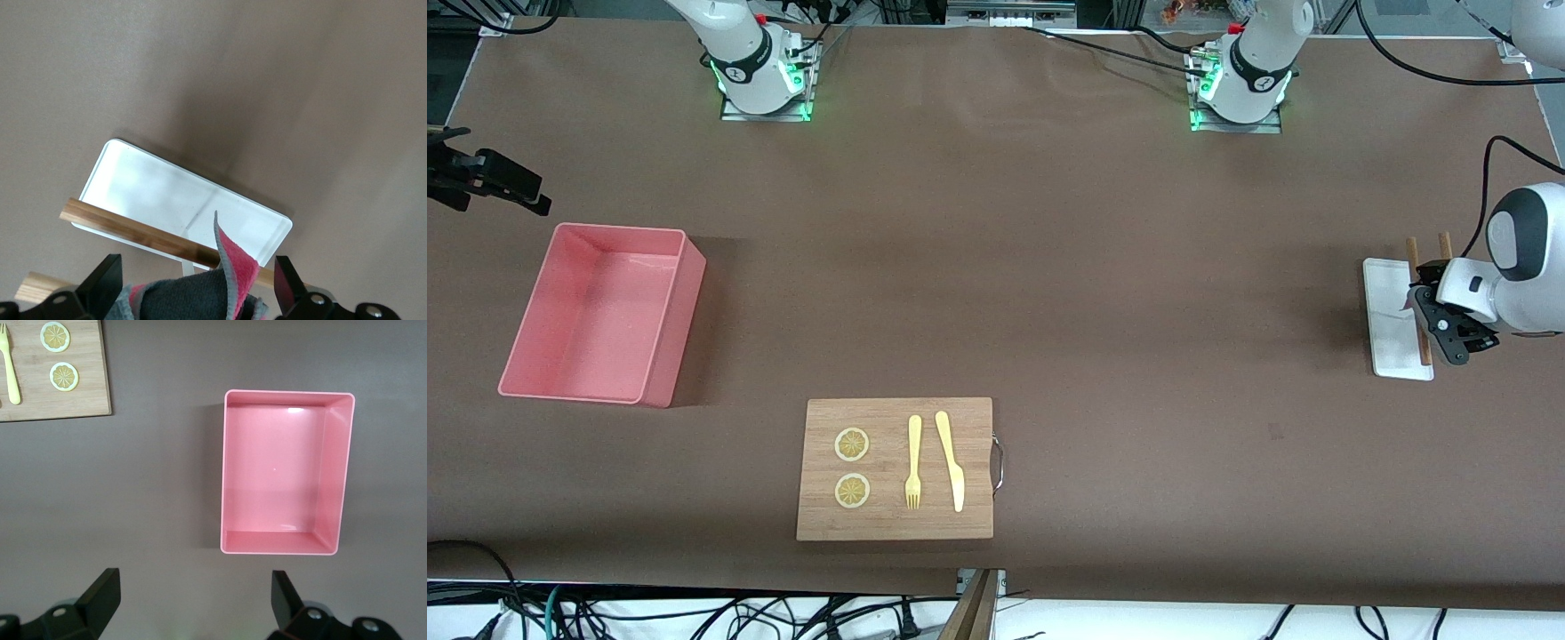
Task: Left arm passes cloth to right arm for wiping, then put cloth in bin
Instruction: 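Close the left gripper on the pink-grey cloth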
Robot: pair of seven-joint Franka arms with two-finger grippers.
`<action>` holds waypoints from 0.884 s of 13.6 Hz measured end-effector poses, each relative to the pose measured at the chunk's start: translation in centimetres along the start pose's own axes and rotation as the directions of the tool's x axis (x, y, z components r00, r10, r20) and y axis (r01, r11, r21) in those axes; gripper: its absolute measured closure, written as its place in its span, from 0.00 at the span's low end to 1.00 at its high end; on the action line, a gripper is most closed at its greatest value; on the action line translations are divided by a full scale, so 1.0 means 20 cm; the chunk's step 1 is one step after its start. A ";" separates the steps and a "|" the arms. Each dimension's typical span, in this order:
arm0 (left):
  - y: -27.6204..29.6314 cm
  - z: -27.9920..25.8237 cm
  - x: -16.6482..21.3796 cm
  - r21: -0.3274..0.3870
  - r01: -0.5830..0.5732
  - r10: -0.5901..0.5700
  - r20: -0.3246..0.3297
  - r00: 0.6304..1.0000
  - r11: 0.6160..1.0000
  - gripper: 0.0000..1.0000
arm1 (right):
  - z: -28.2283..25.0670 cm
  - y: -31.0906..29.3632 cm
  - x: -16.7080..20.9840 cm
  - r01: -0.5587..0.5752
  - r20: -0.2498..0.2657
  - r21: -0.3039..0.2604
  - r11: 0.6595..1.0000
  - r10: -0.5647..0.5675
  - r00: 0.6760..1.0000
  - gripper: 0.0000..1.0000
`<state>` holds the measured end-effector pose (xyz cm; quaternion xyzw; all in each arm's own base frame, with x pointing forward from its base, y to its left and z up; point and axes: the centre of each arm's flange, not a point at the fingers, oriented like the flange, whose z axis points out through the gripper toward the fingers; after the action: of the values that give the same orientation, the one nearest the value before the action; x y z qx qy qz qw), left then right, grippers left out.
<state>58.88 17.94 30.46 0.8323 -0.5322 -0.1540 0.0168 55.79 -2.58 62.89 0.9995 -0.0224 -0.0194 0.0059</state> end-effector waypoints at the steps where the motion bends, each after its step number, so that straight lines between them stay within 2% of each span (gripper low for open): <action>1: 0.00 0.00 0.00 -0.001 0.000 0.000 0.000 1.000 1.000 0.00 | 0.00 0.00 0.00 0.000 0.000 0.000 1.000 0.000 1.000 0.00; 3: 0.00 0.00 -0.01 -0.005 0.001 -0.001 0.001 1.000 1.000 0.05 | 0.00 0.00 0.00 0.000 0.000 0.000 1.000 0.000 1.000 0.00; 4: 0.00 0.00 -0.01 -0.005 0.001 -0.001 0.001 1.000 1.000 0.11 | 0.00 0.00 0.00 0.000 0.000 0.000 1.000 0.000 1.000 0.00; 6: 0.00 0.00 -0.01 -0.006 -0.001 0.001 0.001 1.000 1.000 0.35 | 0.00 0.00 0.00 0.000 0.000 0.000 1.000 0.000 1.000 0.00; 8: 0.01 0.00 -0.01 -0.007 -0.002 0.002 0.002 1.000 1.000 0.40 | 0.00 0.00 0.00 0.000 0.000 0.000 1.000 0.000 1.000 0.00; 9: 0.01 0.00 -0.01 -0.007 -0.002 0.002 0.002 1.000 1.000 0.47 | 0.00 0.00 0.00 0.000 0.000 0.000 1.000 0.000 1.000 0.00; 11: 0.01 0.00 -0.01 -0.008 -0.003 0.003 0.002 1.000 1.000 0.68 | 0.00 0.00 0.00 0.000 0.000 0.000 1.000 0.000 1.000 0.00; 12: 0.01 0.00 -0.01 -0.009 -0.004 0.004 0.002 1.000 1.000 0.74 | 0.00 0.00 0.00 0.000 0.000 0.000 1.000 0.000 1.000 0.00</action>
<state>58.68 18.08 30.51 0.8311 -0.5331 -0.1569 0.0202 55.79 -2.58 62.89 0.9995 -0.0224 -0.0194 0.0059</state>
